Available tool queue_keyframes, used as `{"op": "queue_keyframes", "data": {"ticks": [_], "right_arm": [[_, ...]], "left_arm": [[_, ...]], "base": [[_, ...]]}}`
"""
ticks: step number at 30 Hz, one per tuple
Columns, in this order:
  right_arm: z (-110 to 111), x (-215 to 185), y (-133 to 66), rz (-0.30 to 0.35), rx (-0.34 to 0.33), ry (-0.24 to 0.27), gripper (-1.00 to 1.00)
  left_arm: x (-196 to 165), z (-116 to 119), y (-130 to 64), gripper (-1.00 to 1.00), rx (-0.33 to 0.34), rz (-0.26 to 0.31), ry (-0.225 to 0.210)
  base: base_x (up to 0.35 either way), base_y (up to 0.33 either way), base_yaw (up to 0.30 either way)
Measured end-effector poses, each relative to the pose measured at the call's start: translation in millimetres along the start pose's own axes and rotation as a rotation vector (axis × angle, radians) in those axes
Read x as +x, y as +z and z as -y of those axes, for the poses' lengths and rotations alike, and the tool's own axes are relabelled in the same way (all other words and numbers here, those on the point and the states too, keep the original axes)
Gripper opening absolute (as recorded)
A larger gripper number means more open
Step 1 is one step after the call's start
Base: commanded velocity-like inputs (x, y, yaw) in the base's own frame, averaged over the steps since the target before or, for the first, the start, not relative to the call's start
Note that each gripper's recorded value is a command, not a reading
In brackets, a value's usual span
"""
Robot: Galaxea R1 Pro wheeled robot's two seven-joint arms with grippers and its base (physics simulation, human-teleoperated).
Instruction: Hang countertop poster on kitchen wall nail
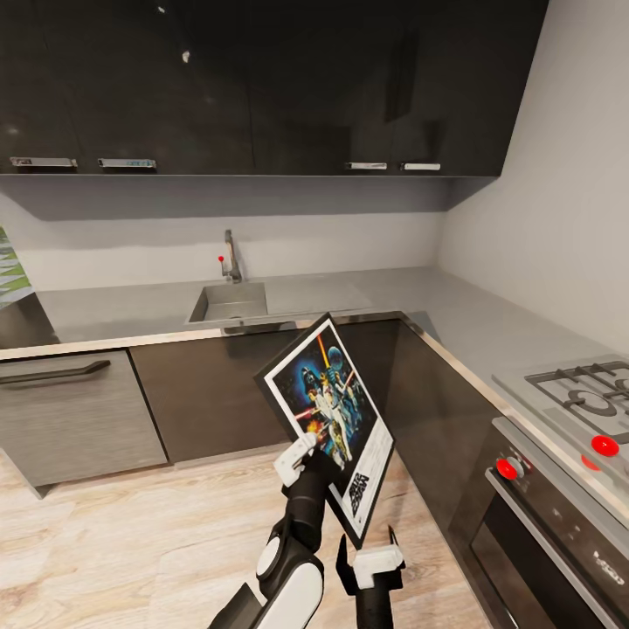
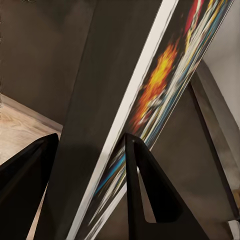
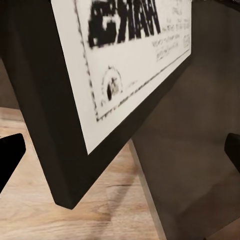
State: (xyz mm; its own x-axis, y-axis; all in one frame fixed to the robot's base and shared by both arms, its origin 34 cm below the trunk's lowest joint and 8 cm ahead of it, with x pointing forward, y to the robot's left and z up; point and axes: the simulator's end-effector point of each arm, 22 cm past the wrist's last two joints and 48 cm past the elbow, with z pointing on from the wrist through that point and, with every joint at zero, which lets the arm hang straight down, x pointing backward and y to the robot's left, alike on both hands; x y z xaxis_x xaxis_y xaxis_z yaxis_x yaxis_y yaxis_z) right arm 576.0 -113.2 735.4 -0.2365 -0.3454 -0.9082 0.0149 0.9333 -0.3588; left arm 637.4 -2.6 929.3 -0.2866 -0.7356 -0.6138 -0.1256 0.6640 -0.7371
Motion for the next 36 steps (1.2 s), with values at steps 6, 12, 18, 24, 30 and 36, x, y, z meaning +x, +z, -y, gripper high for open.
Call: {"op": "queue_keyframes", "data": {"ticks": [6, 12, 18, 24, 30, 36], "right_arm": [[-6.6, -4.5, -2.3, 0.014, -0.017, -0.005, 1.00], [-8.9, -6.4, -2.8, 0.015, -0.019, -0.002, 1.00], [-10.7, -4.7, -3.2, 0.003, -0.021, -0.012, 1.00], [-11.0, -2.2, -3.2, -0.010, -0.022, -0.025, 1.00], [-11.1, -2.2, -3.1, -0.011, -0.022, -0.026, 1.00], [-11.0, -2.8, -3.1, -0.009, -0.021, -0.025, 1.00]], "left_arm": [[7.3, -4.0, 0.7, -1.00, -0.005, -0.006, 0.017], [8.0, -3.9, 0.7, -1.00, -0.003, -0.006, 0.019], [8.1, -3.9, 0.7, -1.00, -0.003, -0.007, 0.019], [8.1, -3.9, 0.7, -1.00, -0.003, -0.007, 0.019], [8.1, -3.9, 0.7, -1.00, -0.003, -0.007, 0.019], [8.1, -3.8, 0.7, -1.00, -0.003, -0.006, 0.019]], "base": [[0.000, 0.000, 0.000], [0.000, 0.000, 0.000], [0.000, 0.000, 0.000], [0.000, 0.000, 0.000], [0.000, 0.000, 0.000], [0.000, 0.000, 0.000]]}}
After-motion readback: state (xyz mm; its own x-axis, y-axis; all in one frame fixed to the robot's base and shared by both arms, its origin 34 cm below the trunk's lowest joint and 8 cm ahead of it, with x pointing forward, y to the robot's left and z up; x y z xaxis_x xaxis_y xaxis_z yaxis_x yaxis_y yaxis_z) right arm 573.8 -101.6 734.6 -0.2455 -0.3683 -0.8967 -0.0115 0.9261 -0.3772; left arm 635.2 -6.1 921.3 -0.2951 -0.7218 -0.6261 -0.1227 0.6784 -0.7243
